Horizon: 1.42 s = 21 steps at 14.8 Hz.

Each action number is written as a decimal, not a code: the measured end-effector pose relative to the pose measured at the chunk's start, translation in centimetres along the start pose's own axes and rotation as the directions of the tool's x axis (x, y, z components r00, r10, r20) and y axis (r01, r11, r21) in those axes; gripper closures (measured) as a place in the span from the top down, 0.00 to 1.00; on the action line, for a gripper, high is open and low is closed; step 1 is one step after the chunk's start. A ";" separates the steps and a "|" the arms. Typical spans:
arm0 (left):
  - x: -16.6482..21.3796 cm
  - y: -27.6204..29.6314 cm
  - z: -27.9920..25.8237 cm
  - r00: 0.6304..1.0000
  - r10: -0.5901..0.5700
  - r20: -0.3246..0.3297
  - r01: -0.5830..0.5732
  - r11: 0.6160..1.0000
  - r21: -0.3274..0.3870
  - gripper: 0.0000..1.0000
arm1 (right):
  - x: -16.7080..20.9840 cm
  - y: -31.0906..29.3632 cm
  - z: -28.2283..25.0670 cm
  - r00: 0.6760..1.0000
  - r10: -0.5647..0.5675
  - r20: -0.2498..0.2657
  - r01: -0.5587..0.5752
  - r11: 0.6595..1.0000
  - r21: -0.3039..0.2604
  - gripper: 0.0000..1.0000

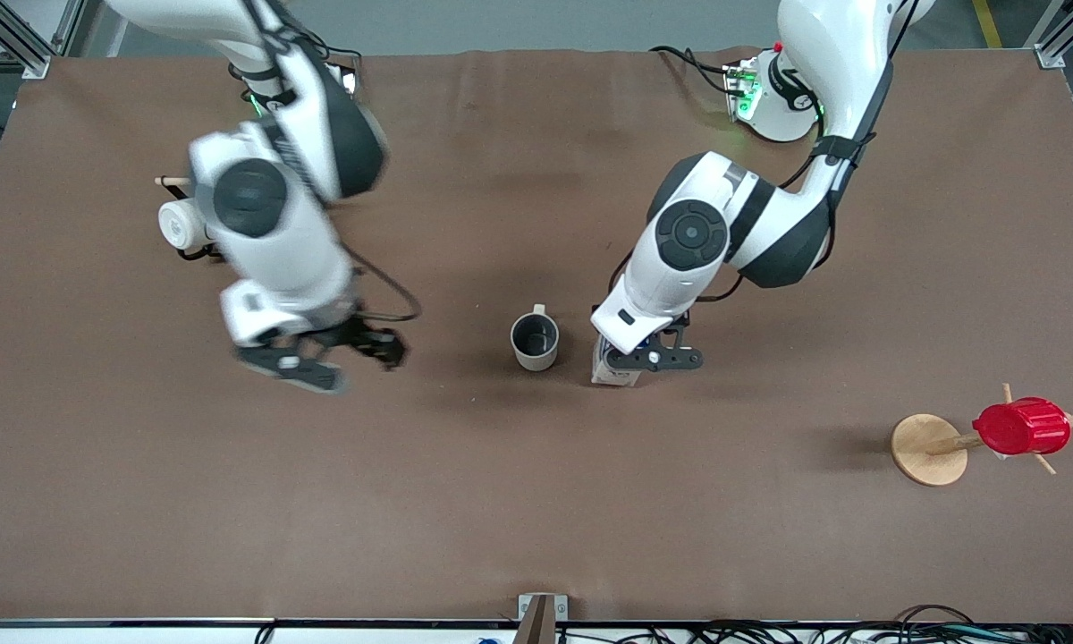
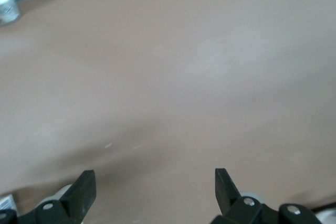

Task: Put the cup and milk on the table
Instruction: 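Release the mug with the right gripper and withdraw it, then lower the milk carton beside the mug and open the left gripper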

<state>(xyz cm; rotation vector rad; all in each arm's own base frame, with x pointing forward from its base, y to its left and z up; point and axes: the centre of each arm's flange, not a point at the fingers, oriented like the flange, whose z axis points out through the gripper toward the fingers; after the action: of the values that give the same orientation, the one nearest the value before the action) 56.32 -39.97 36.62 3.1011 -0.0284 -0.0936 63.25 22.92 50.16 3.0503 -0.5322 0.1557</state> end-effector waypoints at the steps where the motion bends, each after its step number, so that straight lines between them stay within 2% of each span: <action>1: -0.4 0.5 0.1 1.000 -0.007 0.003 0.007 1.000 -0.001 0.42 | 1.5 3.1 -1.4 1.000 0.007 -0.001 -0.007 1.000 -0.008 1.00; 4: -1.2 1.7 0.7 0.999 -0.015 0.028 0.016 1.000 -0.017 0.42 | 4.5 11.1 -5.3 1.000 -0.016 -0.009 0.016 1.000 -0.022 1.00; 8: -1.4 2.2 2.4 0.999 -0.010 0.053 0.011 1.000 -0.007 0.42 | 4.8 18.6 -10.2 0.994 -0.113 0.011 0.113 0.993 -0.043 1.00; 10: -1.5 2.3 2.5 0.998 -0.008 0.055 0.008 1.000 -0.007 0.42 | 4.2 21.4 -12.3 0.987 -0.156 0.027 0.157 0.986 -0.051 1.00; 12: -1.9 2.8 2.6 0.998 0.000 0.059 0.000 1.000 -0.009 0.42 | 3.6 23.6 -13.7 0.980 -0.191 0.047 0.193 0.981 -0.035 1.00; 16: -2.4 3.4 2.7 0.998 0.013 0.064 -0.013 1.000 -0.009 0.44 | 3.7 25.1 -13.7 0.975 -0.213 0.061 0.214 0.977 -0.012 1.00; 18: -2.6 3.7 2.7 0.998 0.017 0.065 -0.017 1.000 -0.009 0.59 | 3.5 24.9 -13.4 0.973 -0.217 0.073 0.218 0.976 -0.006 1.00; 21: -2.4 3.6 2.4 0.998 0.015 0.059 -0.014 1.000 -0.013 0.89 | 3.0 23.9 -13.3 0.968 -0.235 0.090 0.236 0.972 -0.003 1.00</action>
<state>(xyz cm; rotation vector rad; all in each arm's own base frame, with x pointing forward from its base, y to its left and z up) 53.73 -43.60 34.54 3.0843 -0.0521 -0.1847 56.68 0.18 64.21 3.0861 -0.1686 0.0078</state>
